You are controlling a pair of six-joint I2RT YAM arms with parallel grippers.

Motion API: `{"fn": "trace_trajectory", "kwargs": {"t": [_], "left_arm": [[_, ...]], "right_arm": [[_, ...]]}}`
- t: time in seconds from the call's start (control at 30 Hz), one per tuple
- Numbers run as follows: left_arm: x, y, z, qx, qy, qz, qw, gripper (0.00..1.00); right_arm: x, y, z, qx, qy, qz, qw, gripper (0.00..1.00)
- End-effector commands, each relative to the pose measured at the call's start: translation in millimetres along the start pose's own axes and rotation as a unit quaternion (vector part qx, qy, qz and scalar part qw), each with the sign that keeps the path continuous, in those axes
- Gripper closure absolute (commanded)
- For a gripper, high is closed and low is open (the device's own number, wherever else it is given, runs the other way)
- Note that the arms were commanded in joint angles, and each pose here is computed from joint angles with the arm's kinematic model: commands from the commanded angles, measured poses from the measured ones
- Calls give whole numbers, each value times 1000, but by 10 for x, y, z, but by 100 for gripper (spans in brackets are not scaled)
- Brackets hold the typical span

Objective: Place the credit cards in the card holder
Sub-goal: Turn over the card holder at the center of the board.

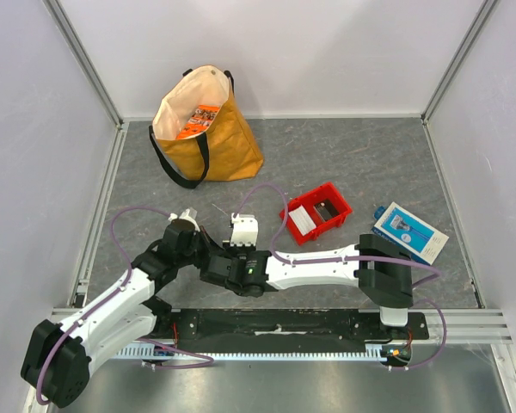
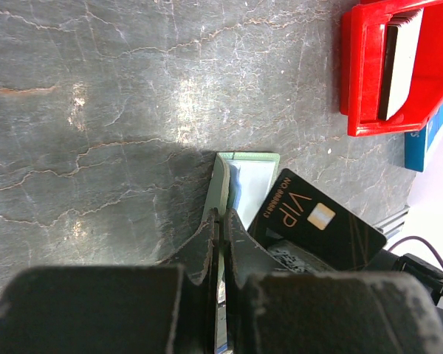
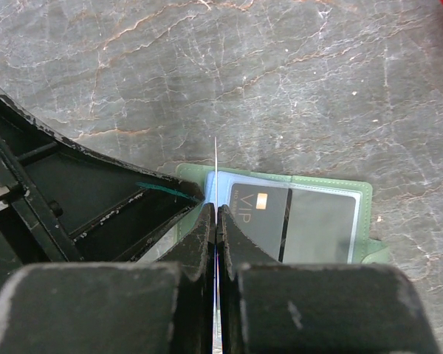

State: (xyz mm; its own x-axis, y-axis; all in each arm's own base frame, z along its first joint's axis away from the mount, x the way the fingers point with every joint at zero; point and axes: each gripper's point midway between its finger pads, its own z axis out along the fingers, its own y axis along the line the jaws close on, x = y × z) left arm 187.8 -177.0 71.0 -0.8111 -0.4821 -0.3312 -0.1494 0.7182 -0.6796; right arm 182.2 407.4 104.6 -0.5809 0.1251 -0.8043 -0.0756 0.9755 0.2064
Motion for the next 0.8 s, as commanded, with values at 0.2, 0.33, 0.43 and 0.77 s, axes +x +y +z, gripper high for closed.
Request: {"fn": "trace_trajectory", "kwargs": {"t": [0.2,0.33,0.43,0.77], "left_arm": [[-31,-115,-18,23,-6,-11,1000,98],[-28,-114,-17,23,-5,-11,1000,98],[-31,-111,-18,23,-7,-12,1000,98],[-30,-42,3,8,-10,-8,1000,98]], "right_arm": [[20,196,56,-20,2,46,999,100],[115,163,87,-11,10,27,1000,100],[130,72,96,13,7,9,1000,100],[-40,-213,-27,42,-22,-13,999,100]]}}
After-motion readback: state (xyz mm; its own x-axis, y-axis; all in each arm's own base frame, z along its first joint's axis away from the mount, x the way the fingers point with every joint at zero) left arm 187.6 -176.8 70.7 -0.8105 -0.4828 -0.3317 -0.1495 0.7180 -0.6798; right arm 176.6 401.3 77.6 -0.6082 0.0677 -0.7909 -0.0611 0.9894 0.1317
